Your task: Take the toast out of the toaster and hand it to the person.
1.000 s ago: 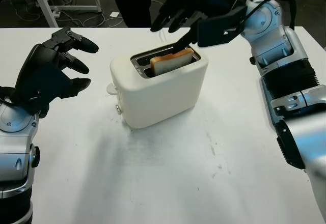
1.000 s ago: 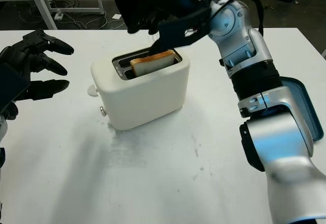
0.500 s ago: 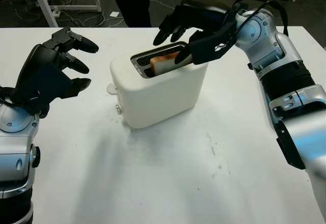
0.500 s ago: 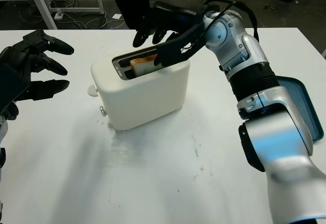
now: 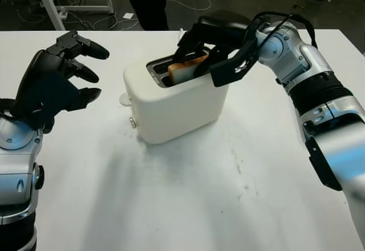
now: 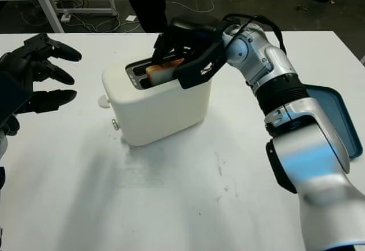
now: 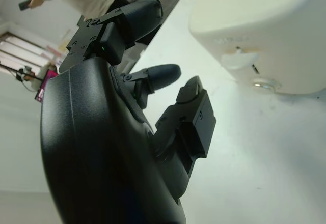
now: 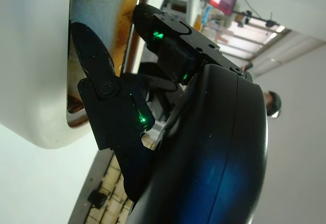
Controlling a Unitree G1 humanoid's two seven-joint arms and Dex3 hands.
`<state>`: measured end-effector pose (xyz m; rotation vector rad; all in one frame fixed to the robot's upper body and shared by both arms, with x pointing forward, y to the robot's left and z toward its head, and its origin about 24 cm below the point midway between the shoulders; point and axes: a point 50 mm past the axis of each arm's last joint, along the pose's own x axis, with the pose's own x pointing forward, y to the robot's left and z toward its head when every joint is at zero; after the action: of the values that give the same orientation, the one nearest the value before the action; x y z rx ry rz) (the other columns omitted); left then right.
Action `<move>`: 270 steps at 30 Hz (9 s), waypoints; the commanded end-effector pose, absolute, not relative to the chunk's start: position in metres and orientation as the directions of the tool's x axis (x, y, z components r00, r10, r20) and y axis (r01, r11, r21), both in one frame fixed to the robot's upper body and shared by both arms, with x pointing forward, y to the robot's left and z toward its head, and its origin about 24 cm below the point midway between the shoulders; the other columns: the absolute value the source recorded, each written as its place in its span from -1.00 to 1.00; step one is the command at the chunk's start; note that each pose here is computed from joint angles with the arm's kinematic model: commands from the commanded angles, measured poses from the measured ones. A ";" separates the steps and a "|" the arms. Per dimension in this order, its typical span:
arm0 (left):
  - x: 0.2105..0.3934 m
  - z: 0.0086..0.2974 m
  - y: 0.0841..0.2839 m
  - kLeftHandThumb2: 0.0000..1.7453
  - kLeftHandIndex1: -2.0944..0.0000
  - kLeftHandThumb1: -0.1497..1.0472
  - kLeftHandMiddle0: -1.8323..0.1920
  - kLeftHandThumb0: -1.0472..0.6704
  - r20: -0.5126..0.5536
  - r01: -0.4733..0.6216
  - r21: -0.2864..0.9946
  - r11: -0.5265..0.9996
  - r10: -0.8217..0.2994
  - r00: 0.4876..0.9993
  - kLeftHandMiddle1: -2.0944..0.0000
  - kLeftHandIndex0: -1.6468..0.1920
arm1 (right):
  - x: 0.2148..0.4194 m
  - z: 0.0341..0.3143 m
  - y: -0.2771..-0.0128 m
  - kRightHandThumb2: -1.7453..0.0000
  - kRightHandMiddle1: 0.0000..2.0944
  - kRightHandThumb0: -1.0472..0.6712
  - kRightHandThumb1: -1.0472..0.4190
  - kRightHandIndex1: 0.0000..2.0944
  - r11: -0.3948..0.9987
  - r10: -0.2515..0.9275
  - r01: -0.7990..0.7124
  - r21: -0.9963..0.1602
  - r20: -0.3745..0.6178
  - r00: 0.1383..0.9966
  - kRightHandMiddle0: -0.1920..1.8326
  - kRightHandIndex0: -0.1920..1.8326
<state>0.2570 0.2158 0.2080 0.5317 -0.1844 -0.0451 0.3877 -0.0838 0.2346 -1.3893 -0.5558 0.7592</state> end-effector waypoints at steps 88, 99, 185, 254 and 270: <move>0.258 0.209 0.217 -0.64 -0.14 0.79 0.51 0.78 0.162 -0.015 0.521 0.853 -0.081 0.984 -0.43 0.50 | 0.407 0.301 -0.150 0.49 0.67 -0.41 -0.83 0.67 0.544 0.536 -0.051 -0.837 0.300 0.789 0.03 0.24; 0.256 0.208 0.218 -0.64 -0.11 0.79 0.53 0.74 0.152 -0.020 0.512 0.859 -0.068 0.986 -0.40 0.51 | 0.418 0.273 -0.205 0.64 0.67 -0.35 -0.83 0.67 0.851 0.219 -0.030 -0.524 0.303 0.927 0.00 0.19; 0.257 0.206 0.224 -0.71 -0.04 0.79 0.47 0.72 0.129 -0.006 0.515 0.857 -0.071 0.989 -0.37 0.43 | 0.414 0.152 -0.213 0.58 0.67 -0.12 -0.83 0.67 0.896 -0.086 0.090 -0.436 0.028 0.996 -0.28 -0.02; 0.186 0.163 0.170 -0.37 0.11 0.79 0.81 0.56 0.004 -0.021 0.356 0.934 0.021 1.000 -0.21 0.77 | 0.224 0.081 -0.210 1.00 -0.98 -0.34 -0.73 -0.96 0.983 0.176 -0.178 0.053 0.043 0.983 -0.33 -0.28; 0.188 0.138 0.153 -0.44 0.15 0.79 0.81 0.48 -0.037 -0.021 0.371 0.928 0.037 0.999 -0.24 0.76 | 0.235 0.054 -0.184 1.00 -0.98 -0.38 -0.73 -0.98 0.981 0.137 -0.136 0.135 0.006 0.991 -0.29 -0.26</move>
<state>0.1886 0.1513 0.1403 0.3514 0.0472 0.0182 0.2320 -0.1847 0.0506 0.1421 0.0368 0.1515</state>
